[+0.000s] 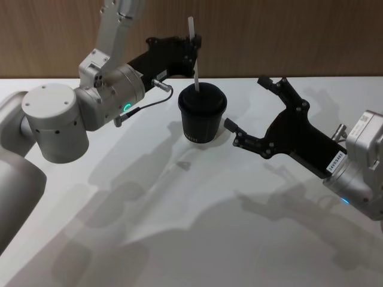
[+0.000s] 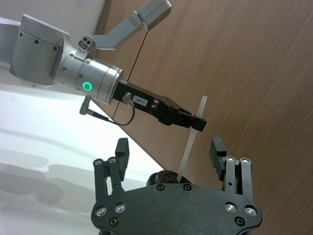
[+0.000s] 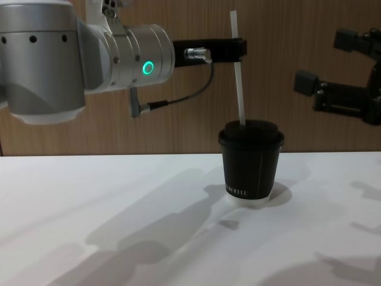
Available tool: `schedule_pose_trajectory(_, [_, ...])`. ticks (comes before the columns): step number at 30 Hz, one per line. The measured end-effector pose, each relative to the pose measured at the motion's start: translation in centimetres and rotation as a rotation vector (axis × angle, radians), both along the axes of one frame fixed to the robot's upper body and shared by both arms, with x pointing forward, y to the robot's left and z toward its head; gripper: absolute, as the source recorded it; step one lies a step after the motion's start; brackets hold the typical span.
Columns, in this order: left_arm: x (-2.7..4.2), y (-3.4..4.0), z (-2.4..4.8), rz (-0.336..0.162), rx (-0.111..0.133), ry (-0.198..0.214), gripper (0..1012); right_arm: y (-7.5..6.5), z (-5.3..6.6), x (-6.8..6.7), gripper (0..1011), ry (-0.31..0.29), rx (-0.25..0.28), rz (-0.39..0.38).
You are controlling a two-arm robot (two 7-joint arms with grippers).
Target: Pick up the straw with one hand, pass it to the other hand, and insert it into the cup.
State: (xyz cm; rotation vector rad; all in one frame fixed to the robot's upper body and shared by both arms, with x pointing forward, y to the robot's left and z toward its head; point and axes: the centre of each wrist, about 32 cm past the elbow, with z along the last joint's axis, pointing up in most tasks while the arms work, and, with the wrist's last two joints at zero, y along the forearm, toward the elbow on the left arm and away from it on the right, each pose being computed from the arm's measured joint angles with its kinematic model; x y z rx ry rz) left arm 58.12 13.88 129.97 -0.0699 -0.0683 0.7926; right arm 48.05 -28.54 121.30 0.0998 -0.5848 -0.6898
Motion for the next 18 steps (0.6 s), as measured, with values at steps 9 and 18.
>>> schedule_pose_trajectory(9, [-0.03, -0.02, -0.27, 0.01, 0.006, 0.004, 286, 0.0, 0.0, 0.0, 1001, 0.0, 0.0, 0.0])
schedule_pose_trajectory(18, [-0.04, -0.01, -0.37, 0.014, 0.008, 0.005, 574, 0.0, 0.0, 0.0, 1001, 0.0, 0.0, 0.0])
